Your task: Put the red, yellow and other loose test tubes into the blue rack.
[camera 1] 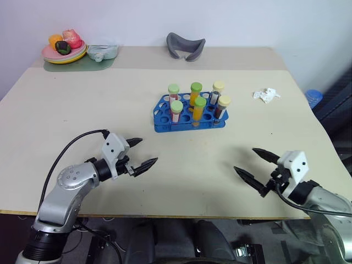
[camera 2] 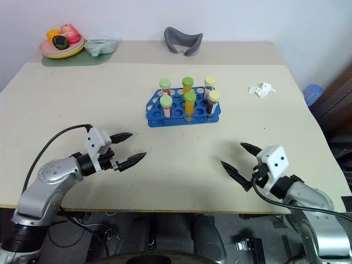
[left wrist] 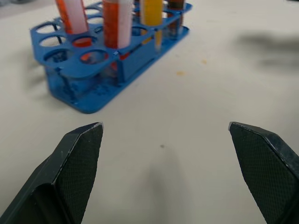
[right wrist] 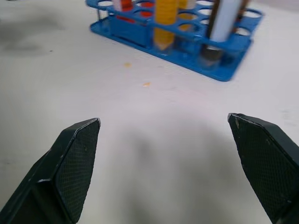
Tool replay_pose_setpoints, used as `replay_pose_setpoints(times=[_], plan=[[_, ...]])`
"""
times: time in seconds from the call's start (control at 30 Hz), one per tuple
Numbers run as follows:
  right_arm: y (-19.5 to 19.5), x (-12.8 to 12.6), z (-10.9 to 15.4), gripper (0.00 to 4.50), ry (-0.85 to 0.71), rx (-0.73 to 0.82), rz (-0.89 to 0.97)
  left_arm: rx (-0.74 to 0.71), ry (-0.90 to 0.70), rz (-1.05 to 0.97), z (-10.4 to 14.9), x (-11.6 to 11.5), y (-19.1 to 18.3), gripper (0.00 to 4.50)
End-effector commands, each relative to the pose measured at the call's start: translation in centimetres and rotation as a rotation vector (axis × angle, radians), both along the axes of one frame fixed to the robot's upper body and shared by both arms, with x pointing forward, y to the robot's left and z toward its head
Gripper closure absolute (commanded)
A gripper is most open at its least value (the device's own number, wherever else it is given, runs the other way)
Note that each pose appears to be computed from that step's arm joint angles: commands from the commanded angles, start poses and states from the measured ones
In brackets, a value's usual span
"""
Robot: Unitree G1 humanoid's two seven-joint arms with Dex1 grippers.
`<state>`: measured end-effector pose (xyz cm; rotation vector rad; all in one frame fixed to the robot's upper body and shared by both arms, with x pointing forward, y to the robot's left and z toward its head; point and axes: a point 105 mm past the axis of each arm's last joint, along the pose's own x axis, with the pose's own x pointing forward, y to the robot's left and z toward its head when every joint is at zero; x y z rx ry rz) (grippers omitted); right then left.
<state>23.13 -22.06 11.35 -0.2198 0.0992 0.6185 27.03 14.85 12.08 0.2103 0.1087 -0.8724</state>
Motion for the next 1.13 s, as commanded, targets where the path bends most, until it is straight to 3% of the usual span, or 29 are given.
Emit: replay_pose_setpoints(times=[0.03,0.47,0.73,1.13], plan=[[-1.7,-0.7,0.7,0.0,-0.044,-0.017,-0.032,-0.023,-0.001,0.002,1.3,-0.8,0.7,0.09],[-3.0,-1.2,0.0,0.0,-0.026,-0.021,-0.028,-0.055,0.045,0.006,0.8,-1.8,-0.1,0.09],[-2.3,-1.3,0.5,0.0,-0.039,-0.013,-0.021,-0.076,0.02,-0.013,1.5,-1.0,-1.2,0.09],[-1.7,-1.3,1.4,0.0,-0.055,-0.002,-0.014,-0.051,0.015,0.012,1.1,-1.2,0.6,0.09]])
